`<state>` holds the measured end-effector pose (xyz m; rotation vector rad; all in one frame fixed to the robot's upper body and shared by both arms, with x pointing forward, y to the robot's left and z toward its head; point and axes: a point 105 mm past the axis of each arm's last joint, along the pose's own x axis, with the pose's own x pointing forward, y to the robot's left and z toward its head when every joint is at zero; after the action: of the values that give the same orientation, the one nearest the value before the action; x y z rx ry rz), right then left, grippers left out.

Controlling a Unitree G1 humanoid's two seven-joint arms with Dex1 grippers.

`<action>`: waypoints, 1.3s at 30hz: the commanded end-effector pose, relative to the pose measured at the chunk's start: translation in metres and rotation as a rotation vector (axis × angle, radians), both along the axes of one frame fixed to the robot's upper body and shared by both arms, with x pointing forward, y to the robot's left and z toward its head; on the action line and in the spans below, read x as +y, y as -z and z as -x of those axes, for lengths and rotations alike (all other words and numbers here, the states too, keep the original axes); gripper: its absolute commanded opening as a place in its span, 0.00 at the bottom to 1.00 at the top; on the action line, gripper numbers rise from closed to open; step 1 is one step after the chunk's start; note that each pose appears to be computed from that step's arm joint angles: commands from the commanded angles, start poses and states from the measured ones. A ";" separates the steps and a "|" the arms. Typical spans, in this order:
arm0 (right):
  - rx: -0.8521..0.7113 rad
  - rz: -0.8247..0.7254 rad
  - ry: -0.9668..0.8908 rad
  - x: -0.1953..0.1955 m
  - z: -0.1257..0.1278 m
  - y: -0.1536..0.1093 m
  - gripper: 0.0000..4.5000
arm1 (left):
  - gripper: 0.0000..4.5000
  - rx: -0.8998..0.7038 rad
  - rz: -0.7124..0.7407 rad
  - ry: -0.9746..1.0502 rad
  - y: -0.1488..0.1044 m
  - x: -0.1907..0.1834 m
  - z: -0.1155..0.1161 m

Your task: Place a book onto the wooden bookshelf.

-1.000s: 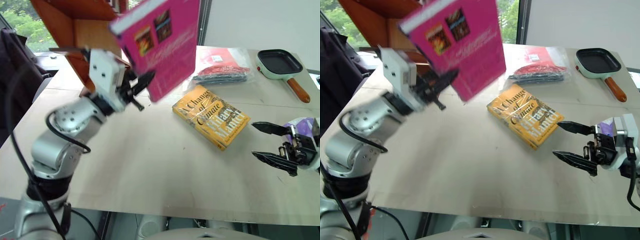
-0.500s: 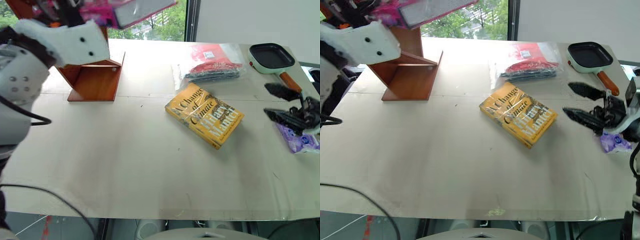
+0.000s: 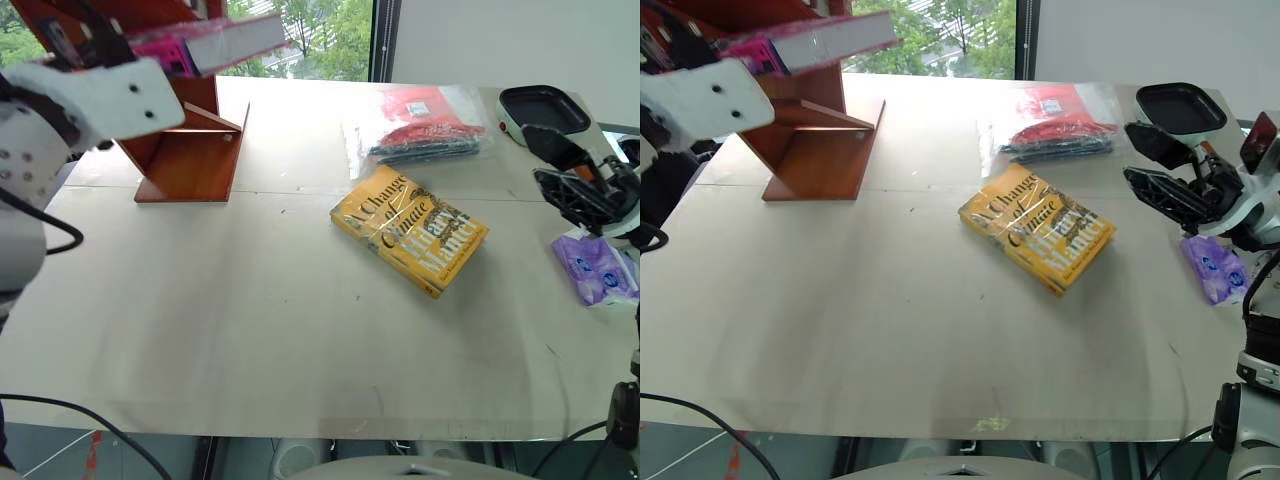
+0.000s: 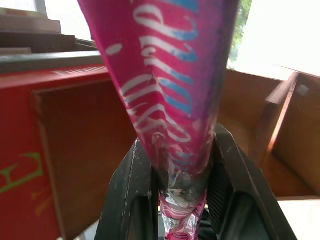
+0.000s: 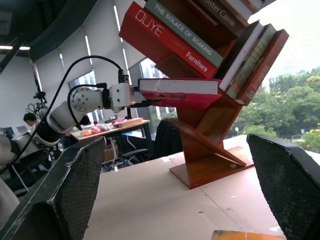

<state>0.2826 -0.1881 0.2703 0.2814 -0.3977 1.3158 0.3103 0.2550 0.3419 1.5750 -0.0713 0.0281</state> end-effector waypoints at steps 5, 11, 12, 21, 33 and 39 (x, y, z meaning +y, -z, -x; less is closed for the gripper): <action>-0.050 -0.010 -0.009 0.007 0.002 -0.004 1.00 | 0.14 -0.065 -0.082 -0.061 -0.028 0.006 0.004; -0.058 -0.002 -0.027 0.013 0.000 -0.007 1.00 | 0.14 0.029 -0.175 -0.137 -0.030 0.025 -0.016; -0.061 0.001 -0.027 0.012 -0.001 -0.009 1.00 | 0.14 0.053 -0.178 -0.139 -0.029 0.026 -0.019; -0.067 0.007 -0.030 0.012 -0.007 -0.012 1.00 | 0.14 0.061 -0.153 -0.249 -0.054 0.042 -0.021; -0.079 0.014 -0.028 0.018 -0.011 -0.008 1.00 | 0.14 0.178 -0.080 -0.372 -0.035 0.067 -0.016; -0.083 0.032 0.027 0.016 -0.014 -0.004 1.00 | 0.14 0.219 -0.042 -0.350 -0.029 0.063 -0.021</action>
<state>0.2997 -0.1704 0.2670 0.2343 -0.4090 1.3232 0.3407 0.3092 0.3505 1.6358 0.3992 0.0447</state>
